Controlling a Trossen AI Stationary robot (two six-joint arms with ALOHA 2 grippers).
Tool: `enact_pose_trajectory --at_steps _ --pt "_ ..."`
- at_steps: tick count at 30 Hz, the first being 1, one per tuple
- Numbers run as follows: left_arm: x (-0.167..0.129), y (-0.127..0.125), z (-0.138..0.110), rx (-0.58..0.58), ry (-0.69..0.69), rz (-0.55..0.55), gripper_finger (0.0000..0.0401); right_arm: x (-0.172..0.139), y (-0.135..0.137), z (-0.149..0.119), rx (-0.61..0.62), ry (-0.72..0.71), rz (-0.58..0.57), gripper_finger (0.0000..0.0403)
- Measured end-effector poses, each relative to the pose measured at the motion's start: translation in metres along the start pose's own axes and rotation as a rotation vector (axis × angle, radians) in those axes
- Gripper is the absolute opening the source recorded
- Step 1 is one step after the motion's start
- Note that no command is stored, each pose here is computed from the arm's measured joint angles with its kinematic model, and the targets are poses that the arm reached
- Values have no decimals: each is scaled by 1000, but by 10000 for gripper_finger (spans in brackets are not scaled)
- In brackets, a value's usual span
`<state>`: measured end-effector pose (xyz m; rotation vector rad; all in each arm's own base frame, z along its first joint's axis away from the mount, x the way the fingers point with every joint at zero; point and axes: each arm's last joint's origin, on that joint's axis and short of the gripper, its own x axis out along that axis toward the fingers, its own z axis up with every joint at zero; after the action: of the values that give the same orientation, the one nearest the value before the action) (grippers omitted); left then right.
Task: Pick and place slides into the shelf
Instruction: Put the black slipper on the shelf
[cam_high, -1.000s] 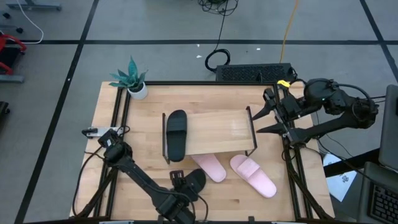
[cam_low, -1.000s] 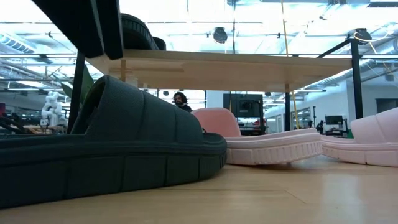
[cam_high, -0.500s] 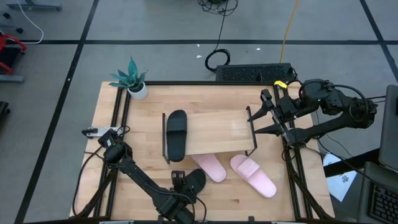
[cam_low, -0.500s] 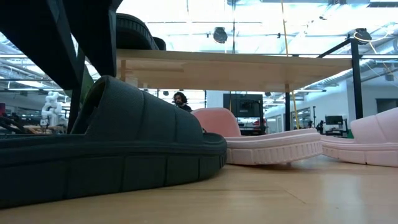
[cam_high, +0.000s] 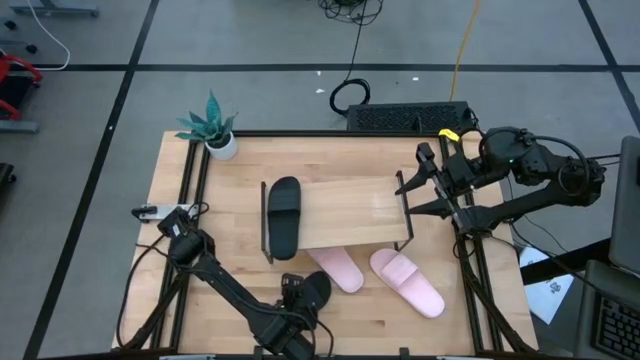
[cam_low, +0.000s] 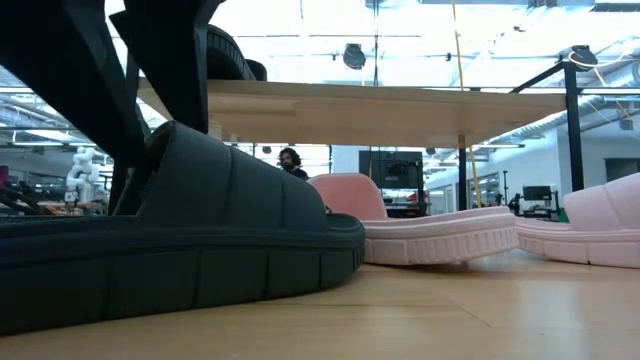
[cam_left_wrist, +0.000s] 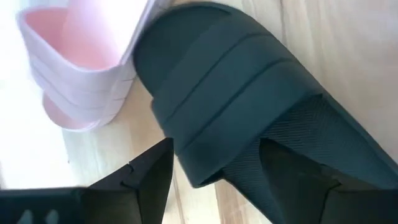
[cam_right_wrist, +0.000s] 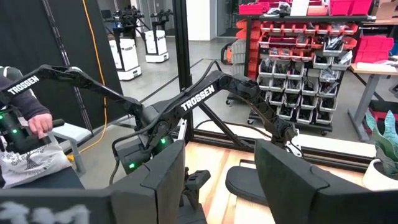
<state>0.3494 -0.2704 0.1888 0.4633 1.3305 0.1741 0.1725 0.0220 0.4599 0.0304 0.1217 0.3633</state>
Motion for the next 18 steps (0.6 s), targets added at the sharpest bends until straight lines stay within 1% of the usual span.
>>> enact_pose_trajectory --at_steps 7,12,16,18 --pt "10 3 3 2 -1 55 239 0 0 0 0 0 0 183" --pt "29 -4 10 20 -2 47 239 0 0 0 0 0 0 183" --pt "31 -5 11 15 -16 61 239 0 0 0 15 4 0 183" --pt "33 -3 13 4 -17 61 231 0 0 0 21 4 1 183"
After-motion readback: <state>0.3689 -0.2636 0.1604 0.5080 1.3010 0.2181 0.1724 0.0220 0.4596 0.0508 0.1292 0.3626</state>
